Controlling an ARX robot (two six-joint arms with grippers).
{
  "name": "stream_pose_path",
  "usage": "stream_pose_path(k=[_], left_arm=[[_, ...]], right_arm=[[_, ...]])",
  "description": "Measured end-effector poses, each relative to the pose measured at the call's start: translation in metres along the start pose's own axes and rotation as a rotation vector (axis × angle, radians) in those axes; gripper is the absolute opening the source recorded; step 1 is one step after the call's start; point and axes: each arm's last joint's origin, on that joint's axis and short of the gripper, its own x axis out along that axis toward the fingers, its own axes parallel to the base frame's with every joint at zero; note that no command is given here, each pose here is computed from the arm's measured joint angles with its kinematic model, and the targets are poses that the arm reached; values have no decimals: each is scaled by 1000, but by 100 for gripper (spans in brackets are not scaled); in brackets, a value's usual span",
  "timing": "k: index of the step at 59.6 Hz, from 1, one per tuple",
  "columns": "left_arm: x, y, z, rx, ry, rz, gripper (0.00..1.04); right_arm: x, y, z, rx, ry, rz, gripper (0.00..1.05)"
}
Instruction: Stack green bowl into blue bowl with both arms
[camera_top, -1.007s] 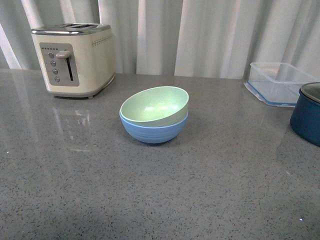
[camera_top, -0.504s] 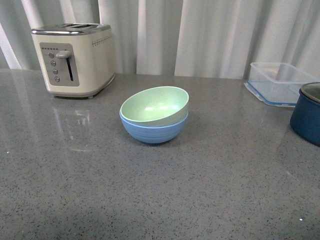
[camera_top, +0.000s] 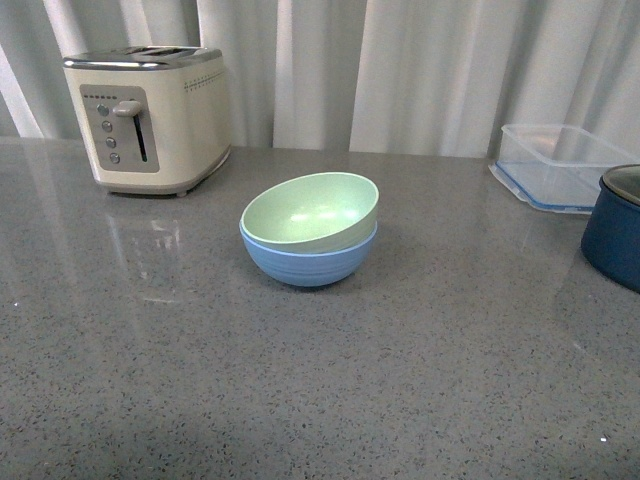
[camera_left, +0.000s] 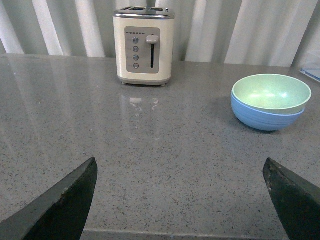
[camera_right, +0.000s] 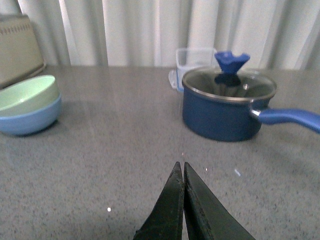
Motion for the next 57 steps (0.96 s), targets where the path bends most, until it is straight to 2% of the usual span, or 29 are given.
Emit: stream_pose_path(k=[3,8,26,32,57], left_arm=[[0,0,0,0,-1,0,98],[0,0,0,0,0,0,98],[0,0,0,0,-1,0,98],[0,0,0,0,-1,0,98],[0,0,0,0,-1,0,98]], right_arm=[[0,0,0,-1,1,0,4],[0,0,0,-1,2,0,23],[0,0,0,-1,2,0,72],[0,0,0,0,2,0,96],[0,0,0,0,2,0,95]])
